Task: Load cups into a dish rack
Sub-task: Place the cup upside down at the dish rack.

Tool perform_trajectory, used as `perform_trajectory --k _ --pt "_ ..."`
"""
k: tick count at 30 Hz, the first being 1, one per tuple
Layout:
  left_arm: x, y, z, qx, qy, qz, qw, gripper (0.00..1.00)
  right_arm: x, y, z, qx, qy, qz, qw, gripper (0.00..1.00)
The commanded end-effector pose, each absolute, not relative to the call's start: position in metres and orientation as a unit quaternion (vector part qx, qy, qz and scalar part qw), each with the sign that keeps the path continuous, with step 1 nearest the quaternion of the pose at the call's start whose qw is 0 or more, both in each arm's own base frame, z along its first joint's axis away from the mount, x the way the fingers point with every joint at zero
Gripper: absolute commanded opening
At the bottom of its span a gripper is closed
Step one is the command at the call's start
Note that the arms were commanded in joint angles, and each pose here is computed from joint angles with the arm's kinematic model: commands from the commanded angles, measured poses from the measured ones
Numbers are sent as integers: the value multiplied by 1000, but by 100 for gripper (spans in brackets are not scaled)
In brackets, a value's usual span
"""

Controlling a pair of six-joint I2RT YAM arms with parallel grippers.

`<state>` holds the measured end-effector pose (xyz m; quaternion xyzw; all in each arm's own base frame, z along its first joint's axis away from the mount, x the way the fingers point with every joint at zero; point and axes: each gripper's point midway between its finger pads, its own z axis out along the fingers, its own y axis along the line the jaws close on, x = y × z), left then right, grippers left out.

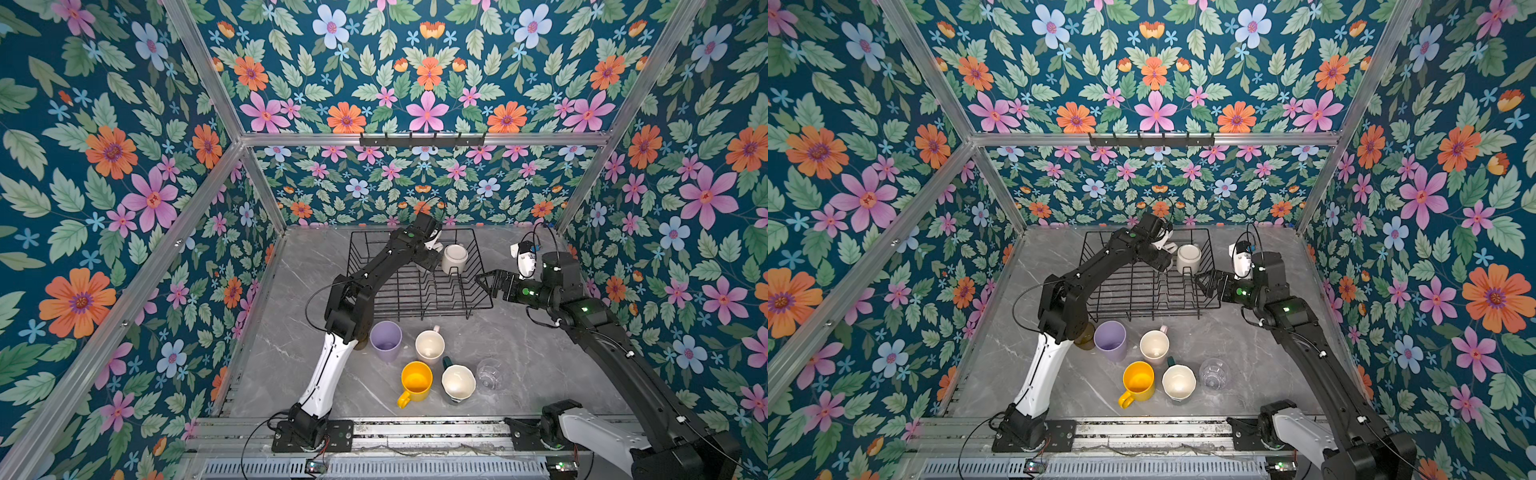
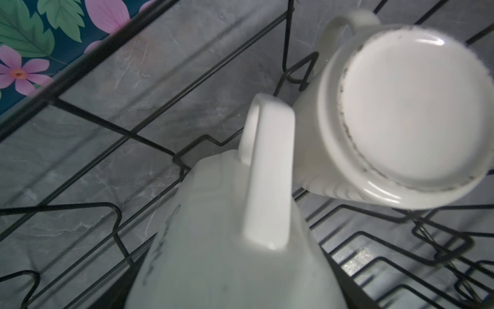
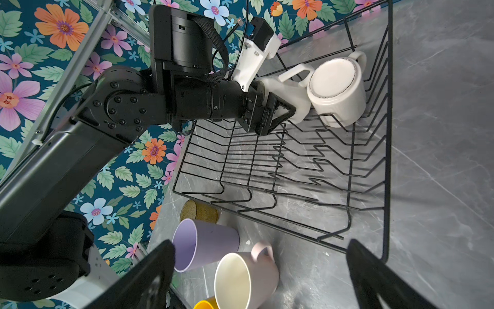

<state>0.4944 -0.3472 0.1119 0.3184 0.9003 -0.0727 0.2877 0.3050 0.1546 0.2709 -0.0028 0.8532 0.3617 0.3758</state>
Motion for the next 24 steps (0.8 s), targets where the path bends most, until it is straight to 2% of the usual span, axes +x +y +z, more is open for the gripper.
perform_trajectory --k 1,4,6,11,14,24 --pt "498 -350 108 311 902 -73 292 7 305 155 273 -5 851 363 380 99" --pt "500 -349 105 306 903 -67 293 19 305 155 272 -5 851 362 380 99" --pt "501 -348 103 303 904 -65 294 36 305 155 271 -5 851 362 379 99" --pt "504 -345 104 295 905 -58 302 67 305 155 269 -3 853 362 376 99" --pt "504 -344 106 294 904 -56 306 75 305 155 269 -3 853 362 376 99" --pt "505 -343 108 291 902 -53 315 90 305 154 270 -3 853 360 377 99"
